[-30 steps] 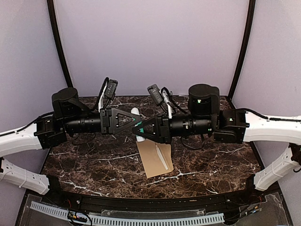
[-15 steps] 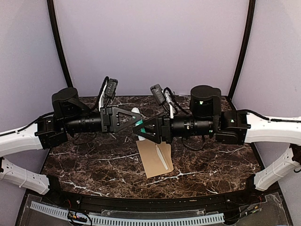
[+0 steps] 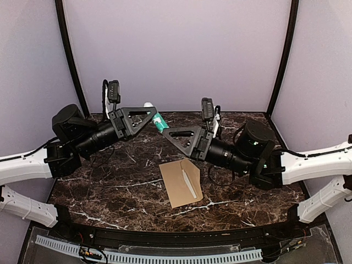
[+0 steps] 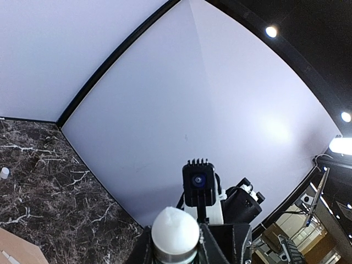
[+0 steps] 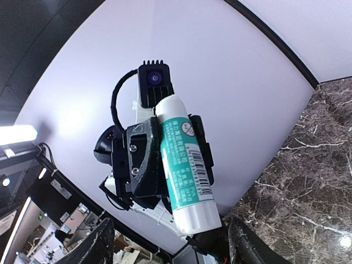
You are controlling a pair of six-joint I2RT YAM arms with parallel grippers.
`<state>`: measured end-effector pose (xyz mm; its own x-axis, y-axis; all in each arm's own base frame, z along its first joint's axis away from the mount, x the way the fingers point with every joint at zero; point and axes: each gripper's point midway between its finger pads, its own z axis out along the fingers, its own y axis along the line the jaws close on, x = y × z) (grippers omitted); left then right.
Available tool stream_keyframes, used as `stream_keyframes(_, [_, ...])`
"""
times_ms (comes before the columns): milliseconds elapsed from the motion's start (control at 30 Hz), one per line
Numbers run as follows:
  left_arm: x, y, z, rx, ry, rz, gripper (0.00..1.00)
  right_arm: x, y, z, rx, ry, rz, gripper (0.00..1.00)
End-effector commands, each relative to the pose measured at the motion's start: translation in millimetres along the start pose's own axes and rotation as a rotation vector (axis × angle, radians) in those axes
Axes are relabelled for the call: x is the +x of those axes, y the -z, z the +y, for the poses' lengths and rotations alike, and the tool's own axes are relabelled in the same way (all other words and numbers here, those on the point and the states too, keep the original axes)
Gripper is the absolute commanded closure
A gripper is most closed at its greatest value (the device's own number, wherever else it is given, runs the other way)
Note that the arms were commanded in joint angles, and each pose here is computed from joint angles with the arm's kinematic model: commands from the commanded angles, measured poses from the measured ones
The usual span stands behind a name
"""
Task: Place the letter into the envelope and seal it
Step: Unscrew the solid glue.
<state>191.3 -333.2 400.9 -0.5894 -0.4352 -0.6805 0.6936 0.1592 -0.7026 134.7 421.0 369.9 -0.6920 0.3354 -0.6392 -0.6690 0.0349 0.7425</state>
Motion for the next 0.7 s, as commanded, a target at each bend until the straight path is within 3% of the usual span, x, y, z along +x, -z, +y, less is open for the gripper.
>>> stream_keyframes(0, [-22.9,4.7,-14.0,0.046,-0.014,-0.102,0.94,-30.6,-6.0,22.4,-0.103,-0.114,-0.151,0.35])
stream_keyframes(300, [-19.4,5.2,-11.8,0.061,-0.012,-0.106,0.94,-37.7,-26.3,13.1,-0.132,-0.192,-0.162,0.42])
stream_keyframes(667, [-16.1,5.7,-7.1,0.048,-0.023,-0.100,0.94,-48.1,-39.3,26.6,-0.213,-0.201,-0.158,0.58])
